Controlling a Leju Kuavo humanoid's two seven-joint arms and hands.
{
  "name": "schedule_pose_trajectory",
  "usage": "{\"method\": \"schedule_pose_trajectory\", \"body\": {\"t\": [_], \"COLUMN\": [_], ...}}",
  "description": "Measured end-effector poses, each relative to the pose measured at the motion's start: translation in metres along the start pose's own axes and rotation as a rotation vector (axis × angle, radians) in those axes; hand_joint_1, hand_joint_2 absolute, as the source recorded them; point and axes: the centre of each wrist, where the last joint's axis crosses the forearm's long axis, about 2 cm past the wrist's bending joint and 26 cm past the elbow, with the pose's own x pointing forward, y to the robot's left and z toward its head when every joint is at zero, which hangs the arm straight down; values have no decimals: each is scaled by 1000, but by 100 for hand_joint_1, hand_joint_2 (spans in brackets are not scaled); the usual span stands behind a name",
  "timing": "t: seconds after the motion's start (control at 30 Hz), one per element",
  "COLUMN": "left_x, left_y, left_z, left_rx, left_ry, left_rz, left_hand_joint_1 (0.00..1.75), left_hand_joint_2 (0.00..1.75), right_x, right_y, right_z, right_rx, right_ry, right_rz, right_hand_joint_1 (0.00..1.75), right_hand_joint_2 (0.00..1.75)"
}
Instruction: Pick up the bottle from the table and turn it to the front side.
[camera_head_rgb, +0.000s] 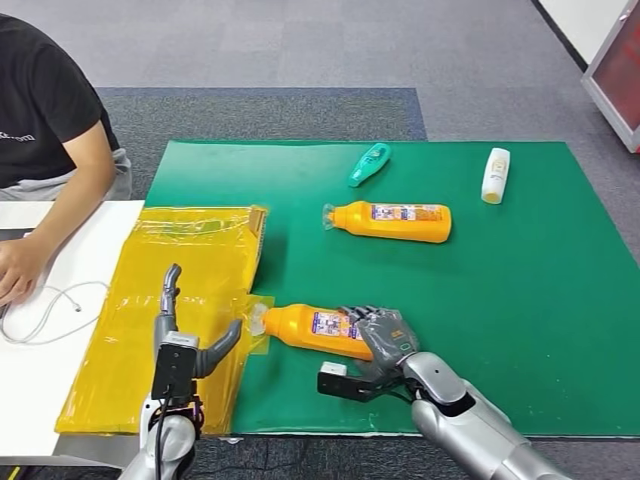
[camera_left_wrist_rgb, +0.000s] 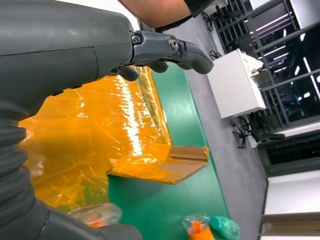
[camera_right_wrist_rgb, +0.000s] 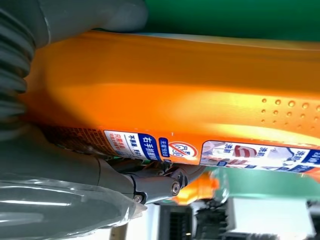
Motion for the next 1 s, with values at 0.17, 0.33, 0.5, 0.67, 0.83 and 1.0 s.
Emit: {"method": "schedule_pose_trajectory", "body": {"t": [0.17, 0.33, 0.5, 0.67, 0.83, 1.0], "left_x": [6, 14, 21, 25, 29, 31], "left_y": [-2, -6, -11, -17, -23, -27], "left_z": [-3, -5, -5, -3, -1, 1], "left_rx": [53, 68, 47, 11, -8, -30], "left_ry": [-17, -23, -32, -29, -20, 17], "left_rz": [81, 193, 258, 316, 361, 408], "left_hand_joint_1": [0, 0, 0, 0, 0, 0], "left_hand_joint_2": [175, 175, 175, 175, 175, 175], "right_x": [8, 19, 26, 34, 42, 53], "right_y": [7, 8, 8, 11, 10, 9], "right_z": [-3, -9, -15, -19, -19, -16], "right_rx": [-138, -226, -257, -264, -274, -289], "right_ry": [-41, -52, -58, -90, -123, -157], "right_rz": [-146, -270, -340, -410, -474, -539], "right_hand_joint_1": [175, 175, 175, 175, 175, 175], "right_hand_joint_2": [175, 175, 175, 175, 175, 175]}}
